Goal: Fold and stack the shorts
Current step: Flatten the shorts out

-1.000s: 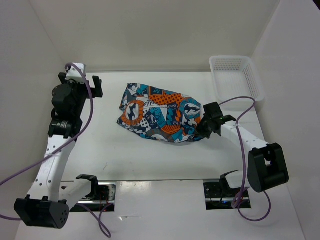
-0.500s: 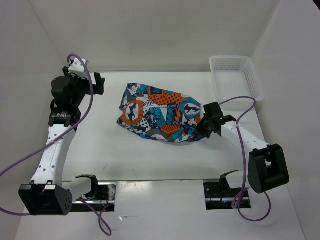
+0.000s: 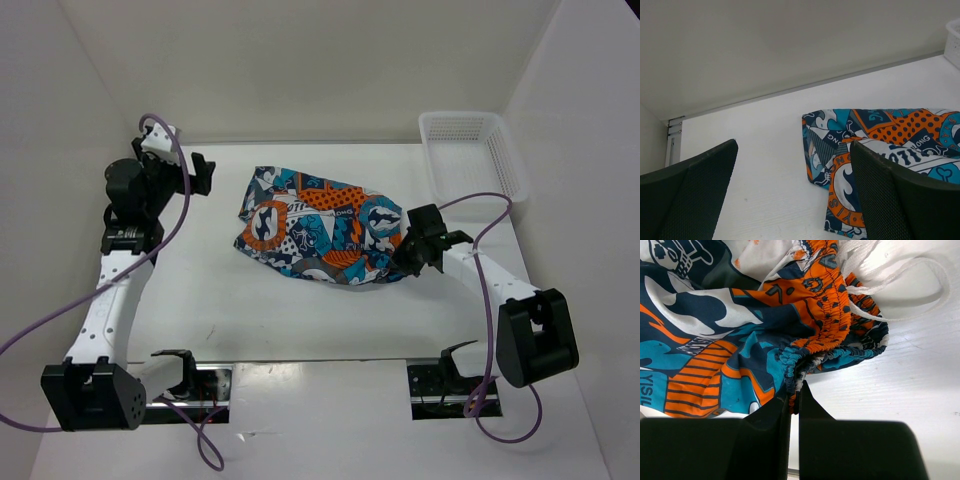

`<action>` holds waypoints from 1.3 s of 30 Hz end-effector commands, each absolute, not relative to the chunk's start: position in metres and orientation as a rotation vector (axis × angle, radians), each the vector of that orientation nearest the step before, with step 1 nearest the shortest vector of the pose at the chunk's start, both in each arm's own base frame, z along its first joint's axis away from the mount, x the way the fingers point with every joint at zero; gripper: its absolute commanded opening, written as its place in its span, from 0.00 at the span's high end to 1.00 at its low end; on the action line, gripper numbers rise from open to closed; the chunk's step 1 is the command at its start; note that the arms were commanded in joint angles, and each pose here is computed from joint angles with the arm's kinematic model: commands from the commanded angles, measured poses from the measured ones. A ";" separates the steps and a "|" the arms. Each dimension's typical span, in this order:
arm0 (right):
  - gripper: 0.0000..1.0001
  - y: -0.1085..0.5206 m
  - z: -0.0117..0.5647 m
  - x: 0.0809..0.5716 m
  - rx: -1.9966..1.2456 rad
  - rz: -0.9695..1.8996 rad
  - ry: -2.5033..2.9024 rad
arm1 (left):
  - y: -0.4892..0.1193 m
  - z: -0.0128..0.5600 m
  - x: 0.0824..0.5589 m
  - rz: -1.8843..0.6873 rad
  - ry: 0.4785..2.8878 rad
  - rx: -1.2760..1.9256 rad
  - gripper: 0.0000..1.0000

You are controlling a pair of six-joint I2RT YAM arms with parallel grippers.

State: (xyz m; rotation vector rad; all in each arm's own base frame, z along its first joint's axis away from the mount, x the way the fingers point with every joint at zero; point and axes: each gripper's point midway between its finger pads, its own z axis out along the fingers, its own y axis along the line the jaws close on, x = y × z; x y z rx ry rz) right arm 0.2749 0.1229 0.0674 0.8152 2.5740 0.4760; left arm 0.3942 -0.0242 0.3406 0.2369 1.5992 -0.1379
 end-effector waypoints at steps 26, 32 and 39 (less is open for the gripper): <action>1.00 0.121 0.112 0.290 0.741 0.520 2.451 | -0.069 0.212 0.358 -0.527 2.002 0.355 0.67; 1.00 0.115 0.121 0.281 0.734 0.497 2.439 | -0.076 0.138 0.320 -0.619 2.196 0.315 0.03; 1.00 0.110 0.130 0.273 0.735 0.491 2.424 | -0.092 0.085 0.306 -0.720 2.346 0.323 0.01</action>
